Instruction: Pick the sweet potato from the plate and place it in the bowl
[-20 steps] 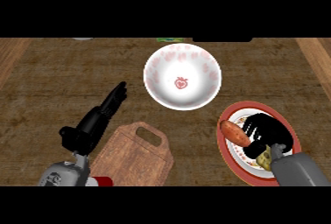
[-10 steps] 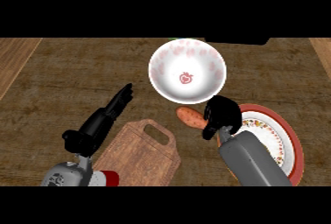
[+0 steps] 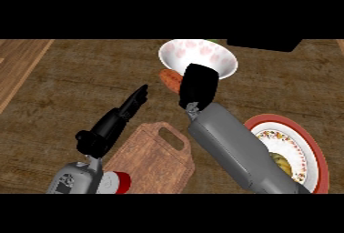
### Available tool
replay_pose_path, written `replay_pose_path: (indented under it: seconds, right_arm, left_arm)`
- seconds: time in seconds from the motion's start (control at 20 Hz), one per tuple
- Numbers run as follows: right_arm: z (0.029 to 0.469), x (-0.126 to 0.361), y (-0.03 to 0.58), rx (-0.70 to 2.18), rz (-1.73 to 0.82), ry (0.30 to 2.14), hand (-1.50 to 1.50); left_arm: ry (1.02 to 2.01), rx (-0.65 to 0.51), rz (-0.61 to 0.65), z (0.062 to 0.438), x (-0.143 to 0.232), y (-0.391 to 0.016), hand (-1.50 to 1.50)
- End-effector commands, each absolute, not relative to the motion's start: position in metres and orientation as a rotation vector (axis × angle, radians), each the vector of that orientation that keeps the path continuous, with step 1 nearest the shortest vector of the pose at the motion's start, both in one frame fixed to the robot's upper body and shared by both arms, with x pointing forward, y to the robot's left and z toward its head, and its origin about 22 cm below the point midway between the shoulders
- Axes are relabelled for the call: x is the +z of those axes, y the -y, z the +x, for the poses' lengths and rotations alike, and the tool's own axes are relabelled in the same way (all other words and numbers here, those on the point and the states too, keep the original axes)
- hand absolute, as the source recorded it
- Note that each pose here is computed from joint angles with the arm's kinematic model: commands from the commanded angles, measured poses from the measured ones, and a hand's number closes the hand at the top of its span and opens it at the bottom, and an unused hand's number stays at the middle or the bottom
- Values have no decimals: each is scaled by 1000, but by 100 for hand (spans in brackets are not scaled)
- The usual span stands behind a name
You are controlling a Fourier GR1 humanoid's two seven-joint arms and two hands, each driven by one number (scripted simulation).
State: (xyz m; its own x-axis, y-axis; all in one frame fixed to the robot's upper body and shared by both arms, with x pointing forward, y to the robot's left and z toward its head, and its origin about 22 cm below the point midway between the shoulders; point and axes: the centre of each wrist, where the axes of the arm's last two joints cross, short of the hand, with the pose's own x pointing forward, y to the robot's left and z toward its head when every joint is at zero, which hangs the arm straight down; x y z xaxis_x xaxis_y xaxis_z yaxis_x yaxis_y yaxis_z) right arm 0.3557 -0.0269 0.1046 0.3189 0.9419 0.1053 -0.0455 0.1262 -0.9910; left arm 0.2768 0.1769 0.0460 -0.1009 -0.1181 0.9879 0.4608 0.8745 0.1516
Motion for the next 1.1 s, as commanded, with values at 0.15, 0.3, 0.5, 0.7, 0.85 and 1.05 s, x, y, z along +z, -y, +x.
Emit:
replay_pose_path:
  seconds: [0.15,0.3,0.5,0.7,0.85,1.05]
  right_arm:
    - [364,179,-14,528,-1372,1209,150]
    - [367,189,-16,421,-1363,1251,150]
    - [378,194,-14,341,-1378,1219,150]
    - [397,181,-4,353,-1452,1134,150]
    - [404,162,0,378,-1567,1092,150]
    - [408,146,6,349,-1642,1096,150]
  left_arm:
    - [1601,-514,-284,281,46,-158,0]
    - [1593,-488,-277,279,42,-158,0]
    - [1604,-474,-279,278,44,-168,0]
    - [1601,-456,-234,269,35,-185,0]
    - [1605,-443,-227,280,43,-186,0]
    - [1592,-429,-212,278,36,-181,0]
